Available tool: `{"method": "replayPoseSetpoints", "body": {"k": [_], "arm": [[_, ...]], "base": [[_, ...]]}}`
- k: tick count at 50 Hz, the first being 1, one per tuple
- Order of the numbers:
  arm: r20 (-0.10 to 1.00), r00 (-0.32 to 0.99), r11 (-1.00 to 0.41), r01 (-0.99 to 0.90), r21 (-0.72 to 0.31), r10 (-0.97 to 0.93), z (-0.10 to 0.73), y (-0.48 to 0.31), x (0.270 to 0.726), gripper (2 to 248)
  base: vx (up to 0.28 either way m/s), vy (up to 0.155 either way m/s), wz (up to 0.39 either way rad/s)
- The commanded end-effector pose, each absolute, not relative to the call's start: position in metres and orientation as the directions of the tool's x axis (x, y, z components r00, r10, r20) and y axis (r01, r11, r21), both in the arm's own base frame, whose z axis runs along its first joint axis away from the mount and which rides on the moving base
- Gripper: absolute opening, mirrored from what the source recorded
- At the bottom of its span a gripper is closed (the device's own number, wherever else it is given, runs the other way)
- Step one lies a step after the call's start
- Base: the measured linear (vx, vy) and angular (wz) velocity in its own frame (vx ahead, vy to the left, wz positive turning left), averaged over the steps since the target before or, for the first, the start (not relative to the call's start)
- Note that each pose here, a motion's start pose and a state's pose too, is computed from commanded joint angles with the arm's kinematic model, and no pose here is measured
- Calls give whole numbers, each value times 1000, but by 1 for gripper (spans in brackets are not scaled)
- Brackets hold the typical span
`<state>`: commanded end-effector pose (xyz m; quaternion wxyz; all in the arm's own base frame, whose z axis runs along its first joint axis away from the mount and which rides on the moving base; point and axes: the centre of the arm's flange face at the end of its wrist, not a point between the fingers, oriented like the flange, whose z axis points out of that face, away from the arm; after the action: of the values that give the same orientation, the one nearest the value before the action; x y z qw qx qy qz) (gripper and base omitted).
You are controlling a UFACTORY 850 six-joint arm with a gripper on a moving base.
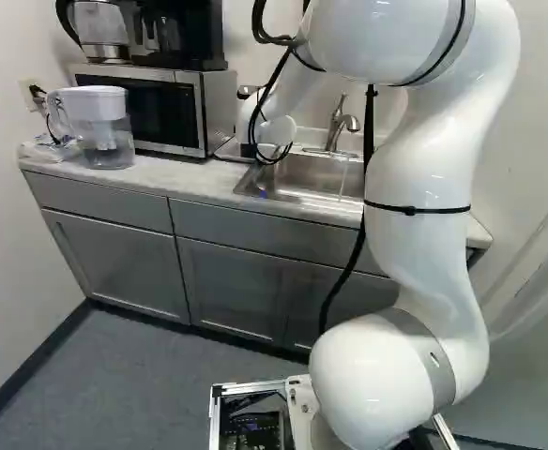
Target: Rinse the cup and place it in the tray
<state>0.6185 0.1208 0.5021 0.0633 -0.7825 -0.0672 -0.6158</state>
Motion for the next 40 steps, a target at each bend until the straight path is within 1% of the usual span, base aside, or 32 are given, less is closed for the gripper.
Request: {"method": "replayPoseSetpoints", "body": {"k": [4,5,10,11,16,40], "arm": [[972,233,-983,183,-16,27,502,121,618,175],[972,233,-983,183,-16,27,502,121,618,210],[972,233,-983,183,-16,27,502,121,618,210],[972,233,-983,183,-16,27,502,121,618,244],[973,230,-983,183,-16,27,504,121,618,247],[982,188,-983,184,-17,19,529,120,616,247]], "base": [[0,0,0],[0,0,0],[0,0,0],[0,0,0],[0,0,0],[0,0,0]]}}
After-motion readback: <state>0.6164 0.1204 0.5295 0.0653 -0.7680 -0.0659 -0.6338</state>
